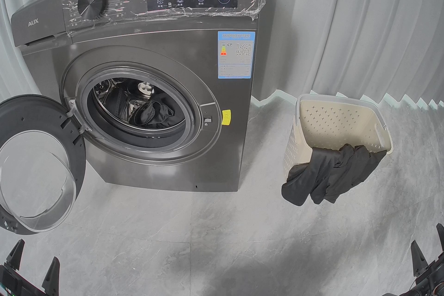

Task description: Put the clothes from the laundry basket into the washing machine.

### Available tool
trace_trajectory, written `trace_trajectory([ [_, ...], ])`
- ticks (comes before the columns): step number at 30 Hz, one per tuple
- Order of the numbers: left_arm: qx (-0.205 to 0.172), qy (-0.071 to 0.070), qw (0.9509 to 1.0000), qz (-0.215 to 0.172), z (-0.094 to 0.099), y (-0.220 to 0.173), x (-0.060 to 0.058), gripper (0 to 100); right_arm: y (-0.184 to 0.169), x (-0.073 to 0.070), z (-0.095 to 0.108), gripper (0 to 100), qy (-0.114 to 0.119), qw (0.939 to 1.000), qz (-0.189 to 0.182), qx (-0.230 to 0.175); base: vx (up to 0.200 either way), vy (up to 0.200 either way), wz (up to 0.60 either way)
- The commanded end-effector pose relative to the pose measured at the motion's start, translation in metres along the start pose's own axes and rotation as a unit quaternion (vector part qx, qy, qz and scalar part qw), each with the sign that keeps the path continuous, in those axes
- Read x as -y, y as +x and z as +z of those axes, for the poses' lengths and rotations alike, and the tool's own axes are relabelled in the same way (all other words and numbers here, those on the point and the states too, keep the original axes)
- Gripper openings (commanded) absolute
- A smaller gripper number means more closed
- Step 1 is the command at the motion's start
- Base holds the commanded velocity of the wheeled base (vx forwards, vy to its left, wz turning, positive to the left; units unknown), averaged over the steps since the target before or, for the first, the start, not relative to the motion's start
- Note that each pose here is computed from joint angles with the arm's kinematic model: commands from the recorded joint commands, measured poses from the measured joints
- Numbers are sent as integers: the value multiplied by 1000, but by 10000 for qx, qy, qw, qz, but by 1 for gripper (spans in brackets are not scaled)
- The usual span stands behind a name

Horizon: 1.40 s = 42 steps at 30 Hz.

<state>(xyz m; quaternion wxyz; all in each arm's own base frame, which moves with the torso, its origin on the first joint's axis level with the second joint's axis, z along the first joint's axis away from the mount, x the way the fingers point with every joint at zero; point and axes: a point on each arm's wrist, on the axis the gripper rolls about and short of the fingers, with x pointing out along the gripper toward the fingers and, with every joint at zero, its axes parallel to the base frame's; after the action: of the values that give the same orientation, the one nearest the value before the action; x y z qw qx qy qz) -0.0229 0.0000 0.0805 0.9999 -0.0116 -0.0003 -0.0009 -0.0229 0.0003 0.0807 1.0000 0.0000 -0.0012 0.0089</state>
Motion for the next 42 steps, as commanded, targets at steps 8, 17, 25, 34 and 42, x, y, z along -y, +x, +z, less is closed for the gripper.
trace_trajectory([
  [8, -11, -22, 10000, 1, -5, 0, 0, 100, 0, 0, -5, 100, 1, 10000, 3, -35, 0, -200, 0],
  [17, -11, -37, 10000, 9, -5, 0, 0, 100, 0, 0, -5, 100, 1, 10000, 3, -42, 0, -200, 0],
  [25, -11, -76, 10000, 9, -5, 0, 0, 100, 0, 0, -5, 100, 1, 10000, 3, -35, 0, -200, 0],
  [34, -11, -83, 10000, 9, -5, 0, 0, 100, 0, 0, -5, 100, 1, 10000, 3, -35, 0, -200, 0],
  [42, -11, -83, 10000, 9, -5, 0, 0, 100, 0, 0, -5, 100, 1, 10000, 3, -35, 0, -200, 0],
])
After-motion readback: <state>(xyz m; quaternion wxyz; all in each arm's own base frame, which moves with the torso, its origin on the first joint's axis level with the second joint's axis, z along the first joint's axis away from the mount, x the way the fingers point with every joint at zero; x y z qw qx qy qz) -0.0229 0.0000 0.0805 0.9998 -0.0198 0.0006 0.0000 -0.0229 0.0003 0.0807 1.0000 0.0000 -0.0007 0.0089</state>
